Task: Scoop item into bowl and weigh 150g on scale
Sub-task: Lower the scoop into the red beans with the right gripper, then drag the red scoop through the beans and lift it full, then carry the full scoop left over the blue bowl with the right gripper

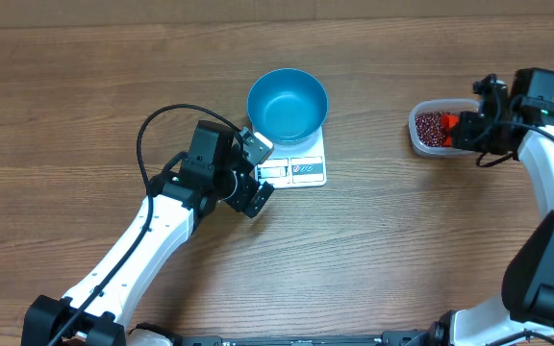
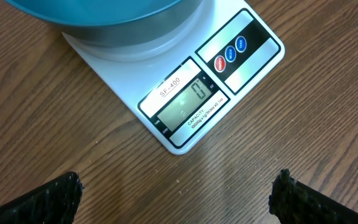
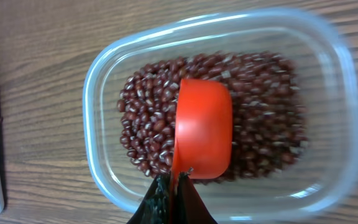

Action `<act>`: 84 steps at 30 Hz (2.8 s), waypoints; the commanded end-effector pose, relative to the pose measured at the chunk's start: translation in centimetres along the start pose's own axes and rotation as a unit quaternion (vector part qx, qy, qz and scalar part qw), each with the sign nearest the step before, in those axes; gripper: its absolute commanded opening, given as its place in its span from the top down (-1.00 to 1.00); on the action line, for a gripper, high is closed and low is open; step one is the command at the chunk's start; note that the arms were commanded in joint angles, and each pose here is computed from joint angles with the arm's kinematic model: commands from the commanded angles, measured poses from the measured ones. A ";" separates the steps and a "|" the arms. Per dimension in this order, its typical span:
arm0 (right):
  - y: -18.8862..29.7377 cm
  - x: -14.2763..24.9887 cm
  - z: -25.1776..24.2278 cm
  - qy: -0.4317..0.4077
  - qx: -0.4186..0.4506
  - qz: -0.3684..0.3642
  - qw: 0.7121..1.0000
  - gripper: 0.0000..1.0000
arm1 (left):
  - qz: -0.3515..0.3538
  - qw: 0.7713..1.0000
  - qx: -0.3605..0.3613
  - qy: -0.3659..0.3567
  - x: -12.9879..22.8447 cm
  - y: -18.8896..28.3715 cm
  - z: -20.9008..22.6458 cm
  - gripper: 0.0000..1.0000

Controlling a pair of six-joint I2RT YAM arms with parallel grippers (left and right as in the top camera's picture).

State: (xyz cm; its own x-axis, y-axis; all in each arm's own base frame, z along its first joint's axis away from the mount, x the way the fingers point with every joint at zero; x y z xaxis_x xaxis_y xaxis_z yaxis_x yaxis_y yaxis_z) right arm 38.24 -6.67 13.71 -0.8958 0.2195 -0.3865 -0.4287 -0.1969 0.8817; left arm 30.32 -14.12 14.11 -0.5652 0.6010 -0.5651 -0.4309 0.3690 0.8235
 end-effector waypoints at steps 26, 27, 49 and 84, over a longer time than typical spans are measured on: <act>1.4 0.7 -2.1 -0.185 -0.183 0.020 0.965 0.92 | 0.005 1.000 0.008 0.004 0.4 -0.4 -0.2 -0.99; 1.6 0.7 -2.4 -0.190 -0.188 0.018 0.964 0.92 | 0.005 1.000 0.008 0.004 0.4 -0.4 -0.2 -0.99; 5.4 1.0 -4.5 -0.192 -0.314 -0.036 0.929 0.92 | 0.005 1.000 0.008 0.004 0.4 -0.4 -0.2 -0.99; 4.3 -0.3 8.6 -0.123 -0.473 0.050 0.871 0.92 | 0.005 1.000 0.008 0.004 0.4 -0.4 -0.2 -0.99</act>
State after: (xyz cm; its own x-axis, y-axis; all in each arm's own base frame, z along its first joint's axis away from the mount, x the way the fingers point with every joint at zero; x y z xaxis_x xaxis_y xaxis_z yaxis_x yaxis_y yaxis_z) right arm 36.78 -1.29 19.33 -0.9128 0.3456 -0.2179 -0.3967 -0.8770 0.2711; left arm 30.32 -14.12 14.11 -0.5652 0.6010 -0.5651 -0.4309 0.3690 0.8235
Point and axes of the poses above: each gripper's point midway between its finger pads, its own y axis back along the fingers, its own z axis along the line the jaws close on, x = y × z, the point moved 5 cm from there along y, back along the fingers, and after that the axes turned 5 degrees about -y, right-handed, at the moved point
